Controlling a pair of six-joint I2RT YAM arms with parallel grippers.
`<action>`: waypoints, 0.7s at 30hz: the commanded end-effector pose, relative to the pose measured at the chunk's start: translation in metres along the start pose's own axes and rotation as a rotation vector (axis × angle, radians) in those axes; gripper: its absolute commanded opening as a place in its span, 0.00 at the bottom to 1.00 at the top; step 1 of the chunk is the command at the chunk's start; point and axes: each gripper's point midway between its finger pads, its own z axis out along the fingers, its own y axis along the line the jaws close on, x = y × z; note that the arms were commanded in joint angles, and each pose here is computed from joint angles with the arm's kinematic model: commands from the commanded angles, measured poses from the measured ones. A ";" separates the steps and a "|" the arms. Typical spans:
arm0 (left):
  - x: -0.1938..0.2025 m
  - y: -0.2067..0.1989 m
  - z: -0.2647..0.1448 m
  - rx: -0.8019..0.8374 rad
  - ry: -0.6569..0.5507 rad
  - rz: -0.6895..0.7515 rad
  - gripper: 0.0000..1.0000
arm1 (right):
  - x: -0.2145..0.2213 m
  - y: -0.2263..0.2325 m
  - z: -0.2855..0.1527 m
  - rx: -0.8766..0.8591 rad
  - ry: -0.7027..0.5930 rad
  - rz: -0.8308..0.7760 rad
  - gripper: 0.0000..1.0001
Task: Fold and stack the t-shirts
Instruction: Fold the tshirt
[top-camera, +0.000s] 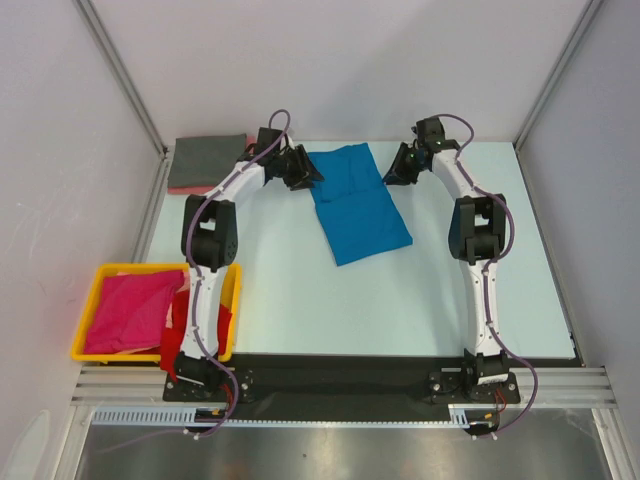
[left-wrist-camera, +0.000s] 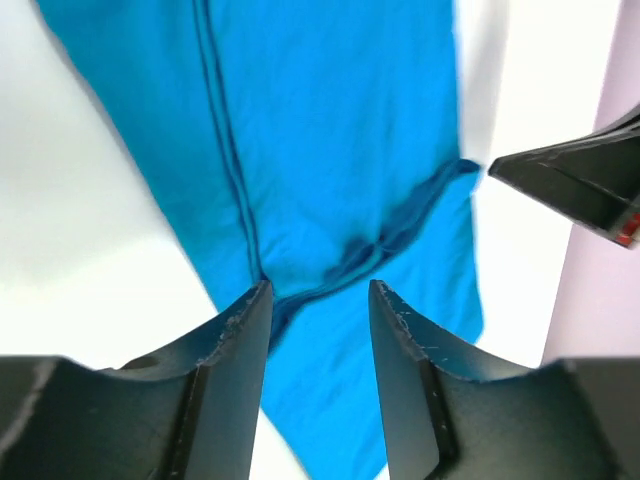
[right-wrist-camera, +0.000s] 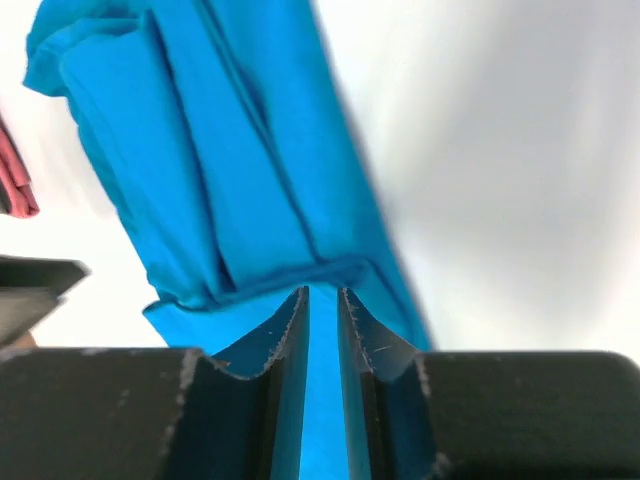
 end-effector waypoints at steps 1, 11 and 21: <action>-0.008 -0.057 -0.046 0.077 -0.039 0.096 0.50 | -0.010 0.016 -0.052 0.009 -0.028 -0.075 0.23; 0.106 -0.079 -0.027 0.229 0.160 -0.035 0.42 | 0.054 -0.003 -0.050 -0.082 0.067 -0.004 0.14; 0.142 -0.043 0.005 0.113 0.215 -0.019 0.36 | 0.024 -0.067 -0.028 -0.077 0.034 0.132 0.06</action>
